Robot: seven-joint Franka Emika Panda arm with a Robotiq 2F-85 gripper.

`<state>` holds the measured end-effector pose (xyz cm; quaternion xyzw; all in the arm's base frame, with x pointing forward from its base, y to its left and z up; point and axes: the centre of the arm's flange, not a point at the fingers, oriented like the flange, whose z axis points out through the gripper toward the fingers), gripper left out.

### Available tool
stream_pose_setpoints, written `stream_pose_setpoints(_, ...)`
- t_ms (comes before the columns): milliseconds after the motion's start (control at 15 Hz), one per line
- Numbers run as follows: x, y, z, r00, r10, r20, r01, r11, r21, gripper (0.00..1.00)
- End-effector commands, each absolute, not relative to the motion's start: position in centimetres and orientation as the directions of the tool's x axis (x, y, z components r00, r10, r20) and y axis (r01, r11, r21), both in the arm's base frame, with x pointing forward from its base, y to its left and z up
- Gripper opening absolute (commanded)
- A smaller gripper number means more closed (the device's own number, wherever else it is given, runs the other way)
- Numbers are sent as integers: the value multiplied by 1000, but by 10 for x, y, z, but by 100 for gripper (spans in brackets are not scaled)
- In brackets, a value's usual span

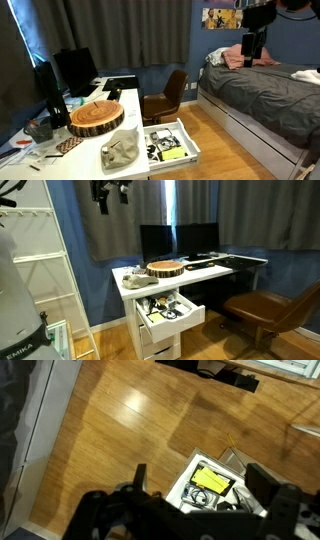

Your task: Move the cap to the right

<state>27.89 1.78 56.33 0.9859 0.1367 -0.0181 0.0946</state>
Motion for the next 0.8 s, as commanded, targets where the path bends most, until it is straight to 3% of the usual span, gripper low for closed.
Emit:
stream_pose_setpoints(0, 284, 21, 554, 960, 271, -67, 279, -949, 149, 100)
stream_pose_setpoints(467, 309, 61, 465, 965, 160, -206, 127, -978, -165, 100)
stream_pose_setpoints(733, 340, 60, 414, 991, 6, -132, -30, -963, -266, 100)
